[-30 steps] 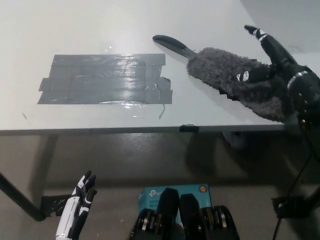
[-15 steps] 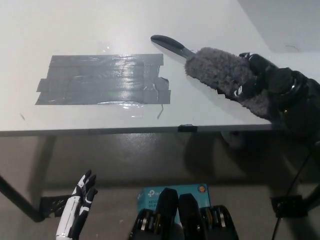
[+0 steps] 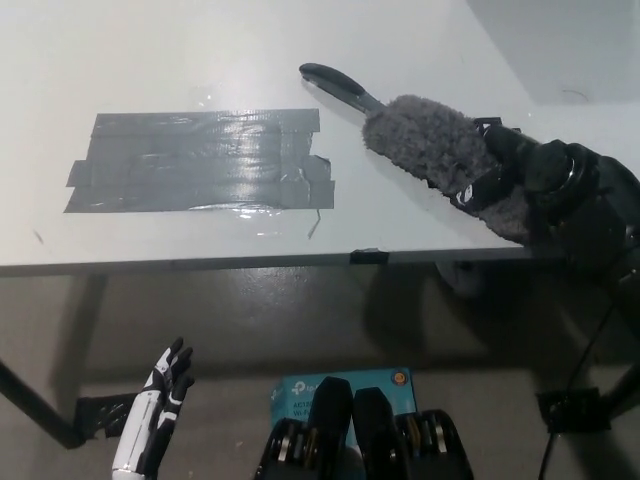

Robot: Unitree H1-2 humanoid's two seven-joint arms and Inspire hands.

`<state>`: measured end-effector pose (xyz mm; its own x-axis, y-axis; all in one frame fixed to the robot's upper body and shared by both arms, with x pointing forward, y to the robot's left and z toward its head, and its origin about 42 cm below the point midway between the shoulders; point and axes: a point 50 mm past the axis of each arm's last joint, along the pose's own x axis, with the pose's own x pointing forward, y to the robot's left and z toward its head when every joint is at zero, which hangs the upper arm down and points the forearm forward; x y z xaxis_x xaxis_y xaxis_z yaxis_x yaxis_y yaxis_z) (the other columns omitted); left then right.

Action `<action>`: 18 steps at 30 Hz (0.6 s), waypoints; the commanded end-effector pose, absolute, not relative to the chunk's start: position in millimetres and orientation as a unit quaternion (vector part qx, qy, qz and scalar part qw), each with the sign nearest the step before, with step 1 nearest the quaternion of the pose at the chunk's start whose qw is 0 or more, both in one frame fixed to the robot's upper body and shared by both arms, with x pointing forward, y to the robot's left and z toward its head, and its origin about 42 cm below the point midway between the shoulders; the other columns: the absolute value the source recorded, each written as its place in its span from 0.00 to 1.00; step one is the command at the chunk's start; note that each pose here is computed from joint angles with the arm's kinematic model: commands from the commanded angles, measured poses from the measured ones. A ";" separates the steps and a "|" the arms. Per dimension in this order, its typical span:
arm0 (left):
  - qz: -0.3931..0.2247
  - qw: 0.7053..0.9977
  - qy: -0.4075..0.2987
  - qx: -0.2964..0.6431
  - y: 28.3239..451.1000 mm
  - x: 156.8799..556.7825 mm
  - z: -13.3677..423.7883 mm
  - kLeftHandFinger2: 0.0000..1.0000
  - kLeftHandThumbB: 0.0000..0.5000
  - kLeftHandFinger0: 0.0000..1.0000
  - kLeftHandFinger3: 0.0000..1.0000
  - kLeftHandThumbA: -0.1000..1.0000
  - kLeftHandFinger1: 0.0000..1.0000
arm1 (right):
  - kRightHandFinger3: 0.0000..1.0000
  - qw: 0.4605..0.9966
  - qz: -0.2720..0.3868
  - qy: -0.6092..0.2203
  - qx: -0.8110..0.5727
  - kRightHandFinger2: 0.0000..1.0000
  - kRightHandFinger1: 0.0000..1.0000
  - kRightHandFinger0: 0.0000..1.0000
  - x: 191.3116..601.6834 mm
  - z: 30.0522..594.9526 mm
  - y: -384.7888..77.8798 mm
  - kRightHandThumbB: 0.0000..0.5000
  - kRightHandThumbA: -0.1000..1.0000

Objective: A grey duster is kept infront of the robot in the middle of the table and the robot extends its right arm to grab the duster, picks it up and hands it to a person

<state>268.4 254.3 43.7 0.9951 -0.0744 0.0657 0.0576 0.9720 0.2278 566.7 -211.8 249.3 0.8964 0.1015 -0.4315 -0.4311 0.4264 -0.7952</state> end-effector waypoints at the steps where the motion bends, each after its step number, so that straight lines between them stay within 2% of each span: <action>1: -0.030 0.990 -0.075 0.120 256.1 275.5 57.6 1.00 0.57 0.95 1.00 0.94 1.00 | 0.66 0.790 0.195 0.164 -0.557 0.77 0.84 0.85 564.2 242.4 -207.1 0.42 0.00; 2: -0.030 0.990 -0.074 0.120 256.8 275.5 57.3 1.00 0.57 0.95 1.00 0.94 1.00 | 0.86 0.785 0.196 0.168 -0.563 0.62 0.59 0.57 563.4 240.5 -207.9 0.42 0.00; 3: -0.030 0.990 -0.073 0.119 257.2 275.4 57.2 1.00 0.57 0.95 1.00 0.94 1.00 | 0.94 0.784 0.196 0.169 -0.564 0.58 0.51 0.46 563.1 240.2 -207.7 0.42 0.00; 4: -0.029 0.989 -0.074 0.121 257.3 275.1 57.0 1.00 0.57 0.95 1.00 0.94 1.00 | 1.00 0.779 0.201 0.170 -0.569 0.46 0.36 0.27 561.4 240.1 -209.7 0.35 0.00; 6: -0.029 0.990 -0.074 0.121 257.3 275.3 56.3 1.00 0.57 0.95 1.00 0.94 1.00 | 1.00 0.779 0.205 0.169 -0.568 0.46 0.36 0.23 559.9 239.7 -212.3 0.30 0.00; 7: -0.029 0.990 -0.073 0.119 257.5 275.1 55.8 1.00 0.56 0.95 1.00 0.94 1.00 | 1.00 0.781 0.210 0.168 -0.564 0.38 0.27 0.13 559.0 239.7 -213.4 0.26 0.00; 8: -0.029 0.990 -0.073 0.120 257.5 275.0 55.7 1.00 0.56 0.95 1.00 0.94 1.00 | 0.96 0.782 0.213 0.167 -0.562 0.41 0.28 0.09 558.6 239.9 -213.9 0.26 0.00; 9: -0.029 0.990 -0.074 0.119 257.9 274.9 55.0 1.00 0.55 0.95 1.00 0.94 1.00 | 0.62 0.786 0.223 0.162 -0.553 0.38 0.31 0.08 557.8 239.9 -215.7 0.27 0.00; 12: -0.030 0.990 -0.075 0.119 257.6 275.0 54.6 1.00 0.56 0.95 1.00 0.94 1.00 | 0.42 0.794 0.234 0.151 -0.541 0.61 0.53 0.18 555.8 241.0 -218.3 0.27 0.00; 13: -0.030 0.990 -0.075 0.118 257.1 274.7 55.3 1.00 0.56 0.95 1.00 0.94 1.00 | 0.54 0.799 0.238 0.143 -0.533 0.65 0.58 0.22 554.6 243.2 -220.4 0.29 0.00; 14: -0.030 0.990 -0.075 0.118 257.0 274.8 55.8 1.00 0.56 0.95 1.00 0.94 1.00 | 0.62 0.802 0.240 0.140 -0.528 0.78 0.69 0.35 554.2 244.5 -221.3 0.30 0.00; 15: -0.030 0.990 -0.075 0.119 256.9 275.0 56.0 1.00 0.56 0.95 1.00 0.94 1.00 | 0.64 0.804 0.241 0.138 -0.526 0.84 0.73 0.38 553.9 245.1 -221.8 0.30 0.00; 17: -0.030 0.990 -0.073 0.118 256.8 275.4 56.1 1.00 0.57 0.95 1.00 0.94 1.00 | 0.64 0.817 0.247 0.126 -0.505 0.89 0.76 0.37 552.0 248.2 -223.2 0.31 0.00; 18: -0.030 0.990 -0.072 0.118 256.1 275.5 56.3 1.00 0.57 0.96 1.00 0.94 1.00 | 0.76 0.819 0.252 0.118 -0.503 0.98 0.79 0.33 550.6 250.6 -224.4 0.29 0.00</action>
<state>269.5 254.3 44.0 0.9949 -0.0752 0.0676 0.0580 0.9718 0.2284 559.2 -222.7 255.5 0.9006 0.1725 -0.3990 -0.4345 0.3326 -0.8370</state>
